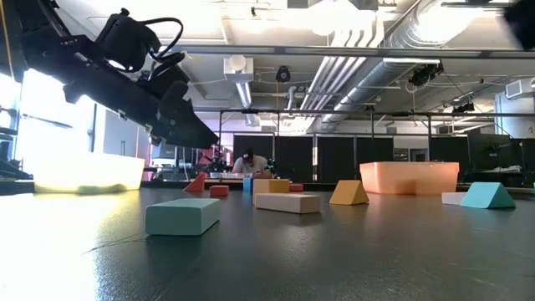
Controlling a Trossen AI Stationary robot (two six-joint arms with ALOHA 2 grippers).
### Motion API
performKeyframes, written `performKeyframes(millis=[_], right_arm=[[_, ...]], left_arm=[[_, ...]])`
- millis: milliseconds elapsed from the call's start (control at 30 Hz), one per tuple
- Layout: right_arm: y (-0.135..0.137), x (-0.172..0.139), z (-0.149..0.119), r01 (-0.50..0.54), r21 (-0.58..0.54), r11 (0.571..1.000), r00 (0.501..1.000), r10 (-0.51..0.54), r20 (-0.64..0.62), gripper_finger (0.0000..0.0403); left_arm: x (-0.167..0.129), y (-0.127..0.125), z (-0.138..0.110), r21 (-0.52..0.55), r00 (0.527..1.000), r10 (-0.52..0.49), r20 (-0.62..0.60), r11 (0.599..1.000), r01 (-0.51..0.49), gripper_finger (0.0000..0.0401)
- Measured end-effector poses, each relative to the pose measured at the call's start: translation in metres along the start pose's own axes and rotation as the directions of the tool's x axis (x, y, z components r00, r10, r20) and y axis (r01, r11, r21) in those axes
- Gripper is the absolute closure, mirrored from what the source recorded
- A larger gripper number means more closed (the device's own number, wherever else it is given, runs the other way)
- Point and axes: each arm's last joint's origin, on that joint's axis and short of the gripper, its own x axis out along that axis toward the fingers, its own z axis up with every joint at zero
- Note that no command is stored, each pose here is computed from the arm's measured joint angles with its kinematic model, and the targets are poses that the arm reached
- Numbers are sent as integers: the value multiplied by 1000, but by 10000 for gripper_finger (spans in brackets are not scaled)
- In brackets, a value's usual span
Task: Sort blocks by size
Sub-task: Put the orange triangular block into the orange bin
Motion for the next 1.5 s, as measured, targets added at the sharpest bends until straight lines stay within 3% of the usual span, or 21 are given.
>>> performKeyframes(millis=[100, 167, 233, 333, 433, 567, 700, 833, 967, 1200, 1333, 1500], right_arm=[[4, 1, 26, 11, -154, 988, 981, 19, 192, 158], [8, 0, 43, 46, -275, 960, 941, 50, 334, 158], [17, -1, 60, 93, -421, 902, 897, 108, 428, 158], [33, 2, 85, 162, -606, 778, 849, 204, 488, 158], [48, 10, 108, 229, -689, 688, 796, 276, 539, 158], [57, 27, 136, 302, -704, 643, 759, 285, 585, 158], [52, 44, 154, 290, -776, 560, 828, 261, 497, 158], [45, 54, 169, 217, -877, 428, 894, 274, 355, 158], [35, 60, 188, 169, -933, 317, 919, 291, 265, 158], [10, 90, 221, -17, -974, 228, 956, 288, 51, 158], [5, 111, 224, -55, -985, 165, 968, 250, -12, 158], [5, 119, 225, -61, -982, 179, 973, 231, -19, 179]], left_arm=[[0, 0, 0, 0, 1000, 0, 0, 1000, 0, 194], [0, 0, 0, 0, 1000, 0, 0, 1000, 0, 194], [0, 0, 0, 0, 1000, 0, 0, 1000, 0, 194], [0, 0, 0, -7, 1000, 0, -1, 1000, 0, 194], [0, 0, 0, -24, 1000, 0, -1, 1000, 0, 194], [0, 0, -1, -24, 1000, 1, -6, 1000, -2, 194], [0, 0, -1, -24, 1000, 2, -8, 1000, -2, 194], [0, 0, -1, -24, 1000, 2, -8, 1000, -2, 194], [0, 0, -1, -24, 1000, 2, -8, 1000, -3, 194], [0, 1, -1, -14, 1000, 3, -9, 1000, -3, 194], [0, 0, -1, -15, 1000, 3, -12, 1000, -3, 194], [0, 1, -2, -18, 1000, 4, -23, 1000, -4, 194]])
